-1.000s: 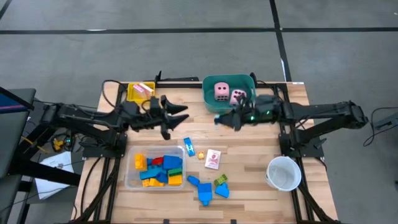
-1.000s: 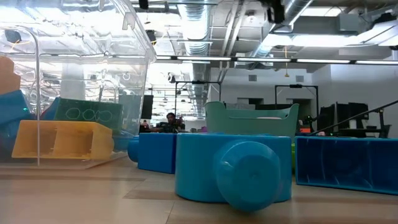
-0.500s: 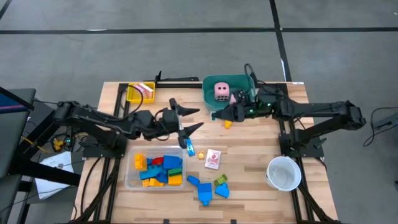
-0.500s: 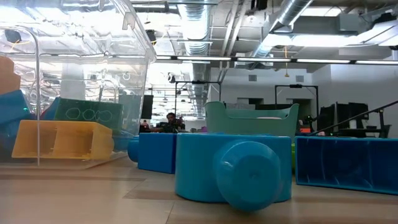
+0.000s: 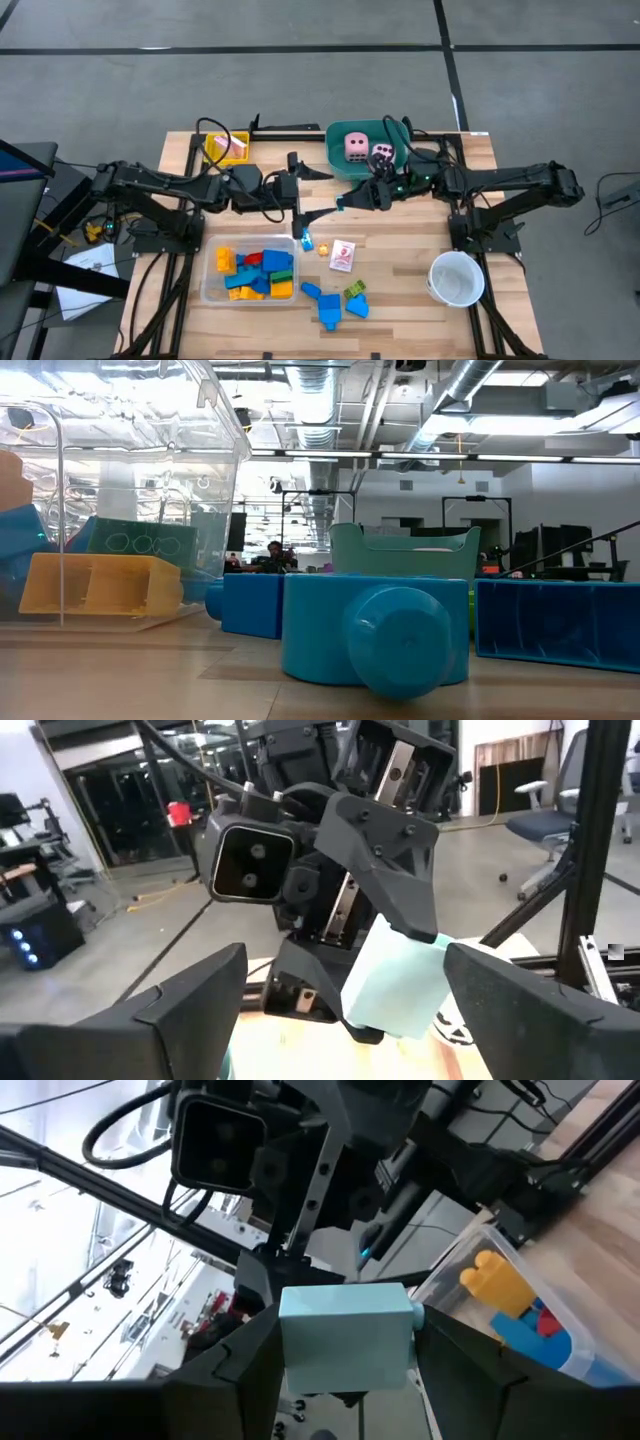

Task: Pick & Place Toys
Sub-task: Put the light blue game piece into the transparent bin

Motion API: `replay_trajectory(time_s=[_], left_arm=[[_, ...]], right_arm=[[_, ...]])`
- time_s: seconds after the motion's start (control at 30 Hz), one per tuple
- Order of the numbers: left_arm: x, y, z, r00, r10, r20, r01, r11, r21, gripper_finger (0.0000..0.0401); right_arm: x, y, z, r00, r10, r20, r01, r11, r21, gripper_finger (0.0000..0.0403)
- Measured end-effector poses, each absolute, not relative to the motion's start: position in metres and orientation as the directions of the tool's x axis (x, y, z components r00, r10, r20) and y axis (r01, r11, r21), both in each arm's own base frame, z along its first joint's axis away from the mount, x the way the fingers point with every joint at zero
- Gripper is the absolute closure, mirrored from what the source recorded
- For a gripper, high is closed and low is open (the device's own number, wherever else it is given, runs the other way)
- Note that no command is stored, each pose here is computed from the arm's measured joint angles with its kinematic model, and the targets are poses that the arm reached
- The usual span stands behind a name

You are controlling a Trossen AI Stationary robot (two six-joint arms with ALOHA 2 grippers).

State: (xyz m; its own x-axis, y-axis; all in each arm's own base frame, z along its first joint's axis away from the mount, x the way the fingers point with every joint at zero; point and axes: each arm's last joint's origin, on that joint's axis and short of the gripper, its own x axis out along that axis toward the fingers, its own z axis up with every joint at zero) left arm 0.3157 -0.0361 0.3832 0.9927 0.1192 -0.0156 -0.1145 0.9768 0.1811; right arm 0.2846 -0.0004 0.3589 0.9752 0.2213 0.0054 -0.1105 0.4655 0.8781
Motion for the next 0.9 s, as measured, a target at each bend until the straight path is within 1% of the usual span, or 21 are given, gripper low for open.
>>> replay_trajectory(time_s=[0.3, 0.4, 0.57, 0.9], left_arm=[[0.3160, -0.0442, 0.3788, 0.998, 0.049, -0.049, -0.040, 0.982, 0.184, 0.0080], [0.3159, -0.0444, 0.3788, 0.997, 0.062, -0.050, -0.051, 0.981, 0.186, 0.0081], [0.3157, -0.0424, 0.3794, 0.990, 0.131, -0.044, -0.119, 0.970, 0.211, 0.0081], [0.3155, -0.0421, 0.3821, 0.990, 0.139, -0.018, -0.132, 0.968, 0.215, 0.0081]], right_arm=[[0.2850, -0.0016, 0.3608, 0.980, 0.197, 0.027, -0.117, 0.466, 0.877, 0.0214], [0.2847, -0.0014, 0.3635, 0.979, 0.199, 0.053, -0.141, 0.461, 0.876, 0.0214], [0.2848, -0.0007, 0.3631, 0.978, 0.201, 0.049, -0.139, 0.461, 0.876, 0.0214], [0.2848, 0.0008, 0.3632, 0.976, 0.211, 0.049, -0.144, 0.464, 0.874, 0.0214]])
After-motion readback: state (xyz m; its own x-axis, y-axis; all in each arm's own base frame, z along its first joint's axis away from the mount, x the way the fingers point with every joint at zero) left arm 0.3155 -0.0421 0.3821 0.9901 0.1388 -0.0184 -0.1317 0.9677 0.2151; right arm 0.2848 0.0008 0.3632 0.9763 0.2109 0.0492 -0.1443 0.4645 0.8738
